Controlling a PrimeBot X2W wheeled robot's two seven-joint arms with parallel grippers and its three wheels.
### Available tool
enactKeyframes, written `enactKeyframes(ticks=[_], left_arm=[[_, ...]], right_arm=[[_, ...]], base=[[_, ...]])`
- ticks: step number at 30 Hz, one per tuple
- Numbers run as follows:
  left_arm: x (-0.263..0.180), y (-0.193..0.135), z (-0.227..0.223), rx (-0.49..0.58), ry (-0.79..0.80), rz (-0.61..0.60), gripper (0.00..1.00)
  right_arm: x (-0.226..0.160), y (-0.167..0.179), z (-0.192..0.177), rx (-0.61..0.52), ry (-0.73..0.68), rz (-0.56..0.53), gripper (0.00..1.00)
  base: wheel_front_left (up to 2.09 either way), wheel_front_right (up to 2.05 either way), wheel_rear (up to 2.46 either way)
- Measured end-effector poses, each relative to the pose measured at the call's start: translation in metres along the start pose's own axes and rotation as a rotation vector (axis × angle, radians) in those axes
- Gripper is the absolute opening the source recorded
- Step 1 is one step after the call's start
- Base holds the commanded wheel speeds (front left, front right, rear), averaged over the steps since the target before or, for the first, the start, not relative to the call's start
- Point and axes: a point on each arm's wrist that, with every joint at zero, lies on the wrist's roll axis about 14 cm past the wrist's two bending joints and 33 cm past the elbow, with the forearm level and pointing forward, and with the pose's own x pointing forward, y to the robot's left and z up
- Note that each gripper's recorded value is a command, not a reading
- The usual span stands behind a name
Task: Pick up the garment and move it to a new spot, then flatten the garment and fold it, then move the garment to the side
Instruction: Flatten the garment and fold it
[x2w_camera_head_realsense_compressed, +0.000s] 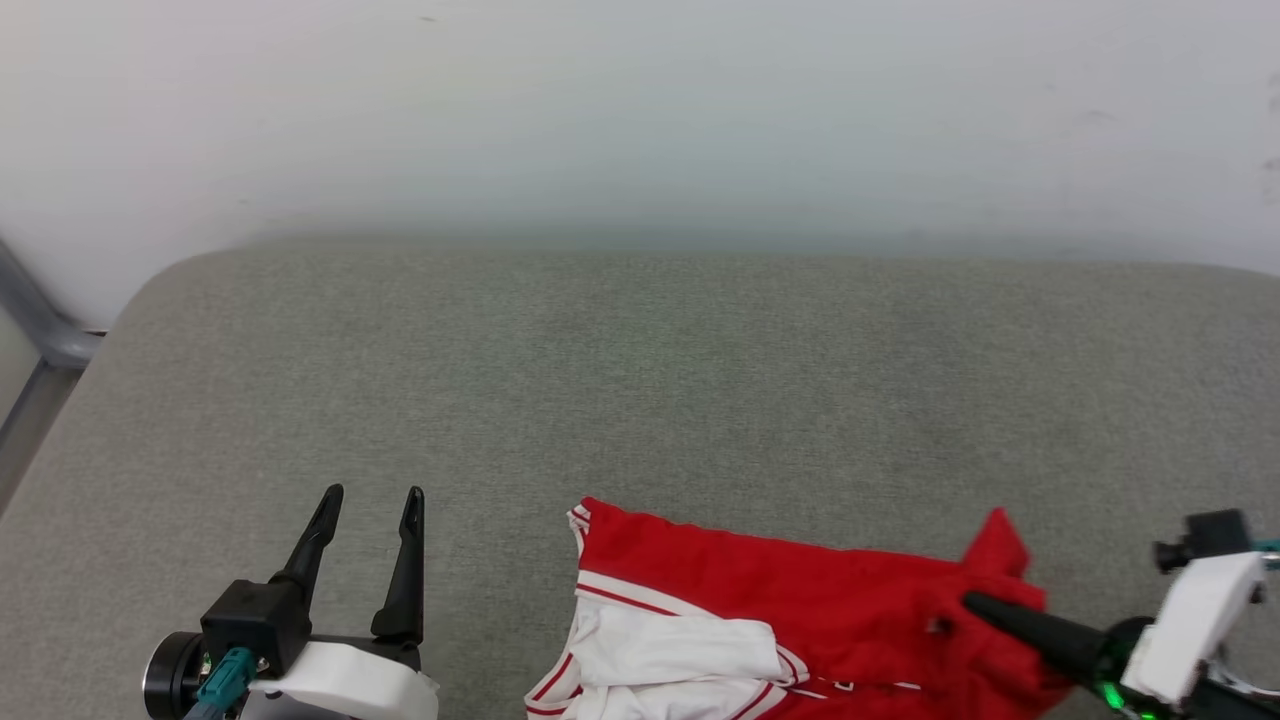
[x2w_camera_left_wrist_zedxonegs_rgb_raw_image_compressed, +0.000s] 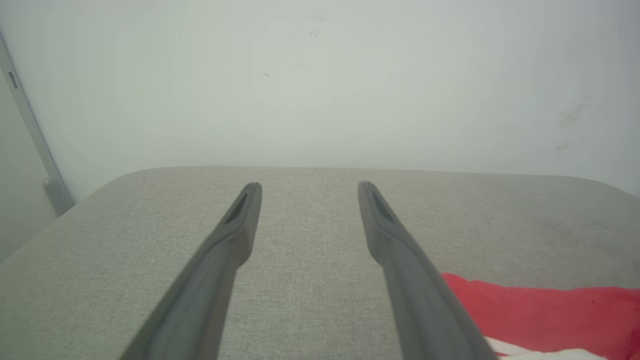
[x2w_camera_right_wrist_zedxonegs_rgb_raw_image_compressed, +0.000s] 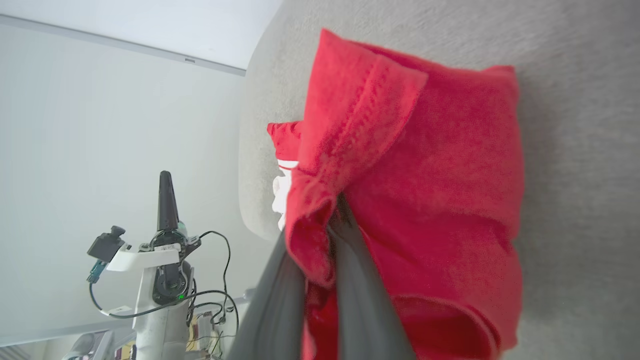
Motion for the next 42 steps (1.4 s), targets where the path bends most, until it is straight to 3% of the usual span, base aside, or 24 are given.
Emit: enactKeyframes(ticks=[16, 29, 30, 31, 32, 35, 42], left_arm=[[-0.007, 0.02, 0.003, 0.002, 0.001, 0.067, 1.0], [-0.001, 0.026, -0.012, -0.019, 0.039, 0.097, 1.0], [-0.001, 0.026, -0.013, -0.019, 0.042, 0.098, 1.0], [0.0, 0.026, -0.014, -0.019, 0.044, 0.098, 1.0], [0.002, 0.025, -0.015, -0.018, 0.046, 0.095, 1.0], [0.003, 0.023, -0.015, -0.022, 0.043, 0.085, 1.0], [0.006, 0.017, -0.01, -0.019, 0.024, 0.068, 1.0]], right_arm=[[0.099, 0.11, -0.071, 0.041, 0.246, 0.37, 0.0], [0.147, 0.098, -0.116, 0.0, 0.328, 0.274, 0.0], [0.149, 0.095, -0.117, -0.005, 0.327, 0.264, 0.05], [0.151, 0.094, -0.117, -0.018, 0.319, 0.255, 0.46], [0.153, 0.093, -0.114, -0.032, 0.3, 0.246, 1.0], [0.154, 0.096, -0.112, -0.055, 0.287, 0.249, 1.0], [0.144, 0.11, -0.061, -0.314, 0.061, 0.25, 1.0]], base=[[0.0, 0.0, 0.0], [0.0, 0.0, 0.0], [0.0, 0.0, 0.0], [0.0, 0.0, 0.0], [0.0, 0.0, 0.0], [0.0, 0.0, 0.0], [0.0, 0.0, 0.0]])
